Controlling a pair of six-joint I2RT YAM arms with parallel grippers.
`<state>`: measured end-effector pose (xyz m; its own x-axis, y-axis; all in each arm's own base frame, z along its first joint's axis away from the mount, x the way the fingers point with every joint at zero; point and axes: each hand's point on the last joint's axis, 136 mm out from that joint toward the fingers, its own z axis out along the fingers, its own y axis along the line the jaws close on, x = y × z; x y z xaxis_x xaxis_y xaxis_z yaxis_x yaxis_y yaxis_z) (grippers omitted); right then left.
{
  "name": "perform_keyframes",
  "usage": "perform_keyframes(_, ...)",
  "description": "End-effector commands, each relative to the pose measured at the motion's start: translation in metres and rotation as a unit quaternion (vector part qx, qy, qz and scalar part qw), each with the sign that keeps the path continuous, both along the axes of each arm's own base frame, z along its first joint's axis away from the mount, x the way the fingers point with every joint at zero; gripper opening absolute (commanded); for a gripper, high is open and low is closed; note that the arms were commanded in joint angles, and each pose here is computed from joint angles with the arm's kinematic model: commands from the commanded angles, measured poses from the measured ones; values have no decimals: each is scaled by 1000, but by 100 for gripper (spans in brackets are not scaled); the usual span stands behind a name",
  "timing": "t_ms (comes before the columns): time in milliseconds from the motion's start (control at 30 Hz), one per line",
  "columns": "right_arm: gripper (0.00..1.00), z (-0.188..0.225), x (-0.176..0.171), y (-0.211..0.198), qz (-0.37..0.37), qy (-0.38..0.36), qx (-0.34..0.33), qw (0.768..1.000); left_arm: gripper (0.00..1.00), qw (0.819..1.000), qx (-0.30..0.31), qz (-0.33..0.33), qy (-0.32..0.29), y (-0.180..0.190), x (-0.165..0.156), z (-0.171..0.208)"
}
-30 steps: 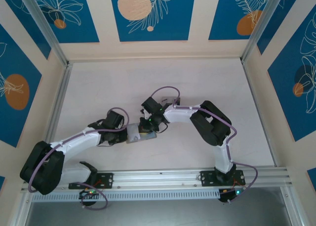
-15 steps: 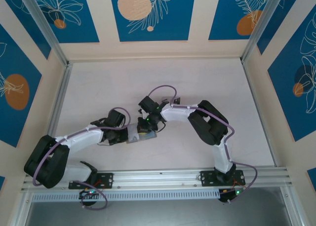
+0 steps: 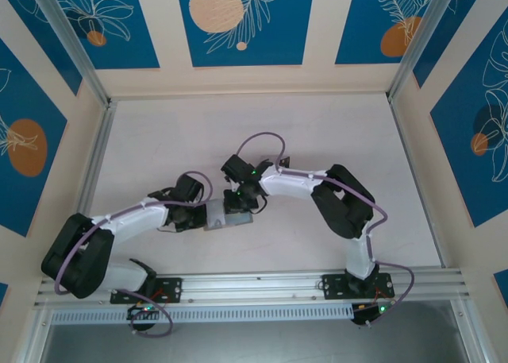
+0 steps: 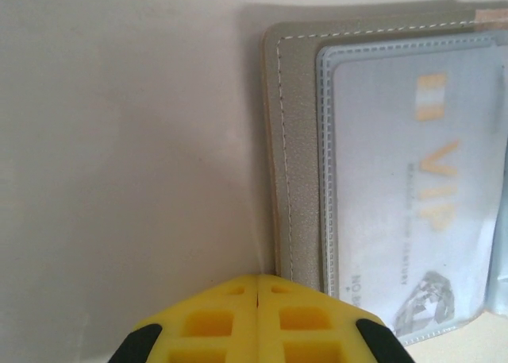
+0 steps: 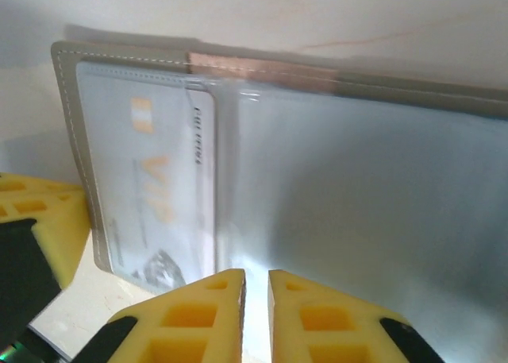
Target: Put the credit cards into the card holder
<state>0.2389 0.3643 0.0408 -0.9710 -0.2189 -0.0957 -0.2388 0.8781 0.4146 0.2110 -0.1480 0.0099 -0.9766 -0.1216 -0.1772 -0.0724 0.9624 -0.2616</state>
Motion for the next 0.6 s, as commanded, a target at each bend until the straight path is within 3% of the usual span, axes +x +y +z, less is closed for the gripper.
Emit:
perform_keyframes(0,20,28,13,-25,11,-37,-29,999,1,999,-22,-38,-5,-21,4,-14)
perform_keyframes(333,32,9,30,-27,55,-45,-75,995,1,999,-27,-31,-17,-32,12,-13)
perform_keyframes(567,34,-6,27,-18,77,-31,-70,994,1,999,-25,-29,-13,-34,11,-17)
